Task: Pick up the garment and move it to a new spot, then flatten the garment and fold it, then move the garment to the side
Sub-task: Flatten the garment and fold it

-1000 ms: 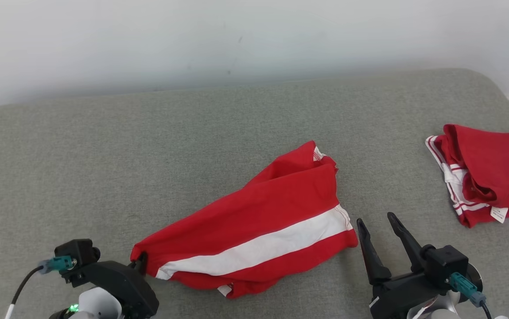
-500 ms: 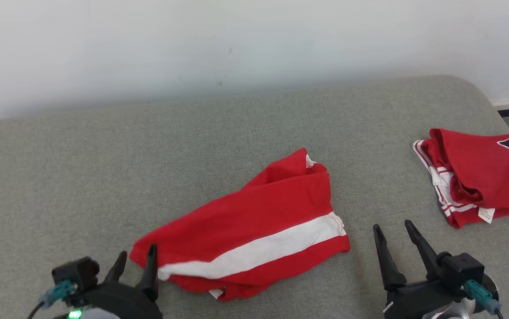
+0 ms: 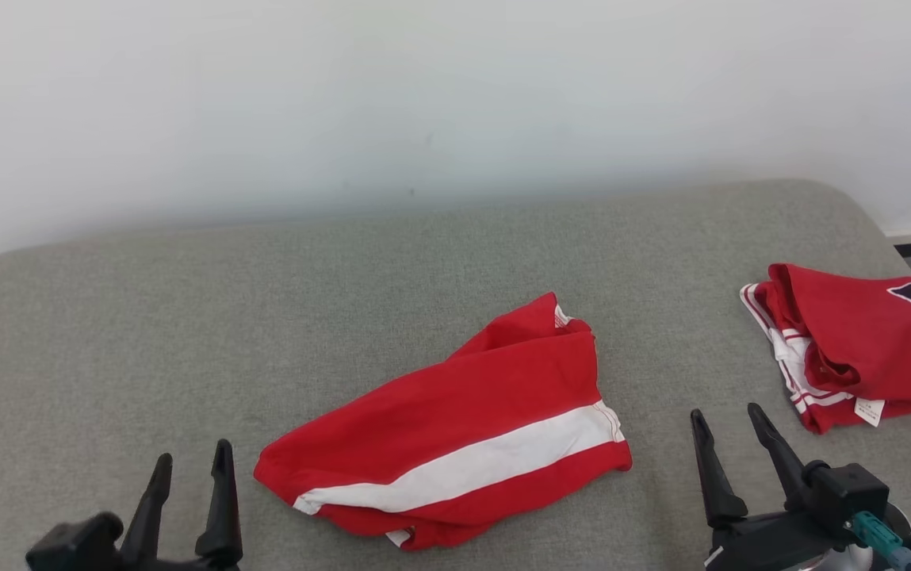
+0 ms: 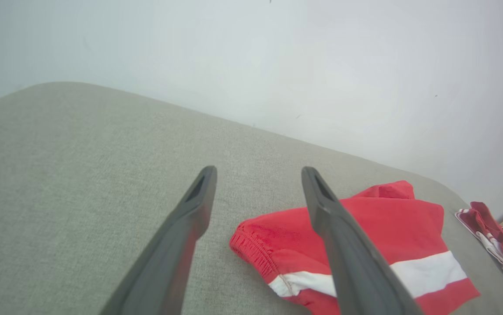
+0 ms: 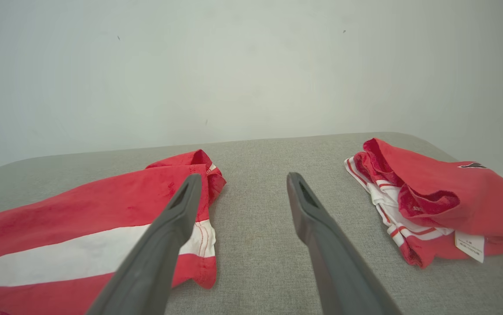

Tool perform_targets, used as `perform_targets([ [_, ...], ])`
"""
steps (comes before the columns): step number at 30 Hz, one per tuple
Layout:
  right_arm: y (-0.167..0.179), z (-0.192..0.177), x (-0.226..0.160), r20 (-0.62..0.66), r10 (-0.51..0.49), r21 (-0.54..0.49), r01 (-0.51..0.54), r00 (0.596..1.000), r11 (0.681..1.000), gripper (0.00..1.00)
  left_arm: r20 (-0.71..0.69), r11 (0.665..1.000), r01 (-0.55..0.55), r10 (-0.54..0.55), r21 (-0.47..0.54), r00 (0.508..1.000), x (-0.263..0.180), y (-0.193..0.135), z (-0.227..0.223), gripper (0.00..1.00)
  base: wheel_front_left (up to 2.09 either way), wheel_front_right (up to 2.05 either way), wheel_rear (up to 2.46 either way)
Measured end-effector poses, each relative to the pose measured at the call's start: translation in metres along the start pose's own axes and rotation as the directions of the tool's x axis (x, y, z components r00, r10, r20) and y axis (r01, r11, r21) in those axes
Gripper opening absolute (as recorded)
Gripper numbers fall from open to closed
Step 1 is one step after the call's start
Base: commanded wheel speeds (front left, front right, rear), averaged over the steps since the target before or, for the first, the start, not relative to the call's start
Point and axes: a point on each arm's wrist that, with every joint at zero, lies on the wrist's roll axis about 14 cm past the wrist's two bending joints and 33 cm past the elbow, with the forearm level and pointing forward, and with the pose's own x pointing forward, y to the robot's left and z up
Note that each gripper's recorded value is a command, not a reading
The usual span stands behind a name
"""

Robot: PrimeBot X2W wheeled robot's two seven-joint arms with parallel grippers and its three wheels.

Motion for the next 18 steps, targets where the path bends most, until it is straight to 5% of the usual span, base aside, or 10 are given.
perform_targets([
  [8,-0.005,0.007,-0.007,0.021,-0.010,-0.009,0.011,1.000,1.000,1.00,0.157,0.995,-0.016,-0.001,0.102,0.988,-0.032,0.009,0.030,1.00,0.00,0.00,0.00],
  [18,0.000,-0.001,-0.012,-0.007,0.013,-0.035,-0.013,1.000,0.999,1.00,0.151,0.981,-0.046,0.018,0.186,0.988,-0.052,0.023,0.020,1.00,0.00,0.00,0.00],
])
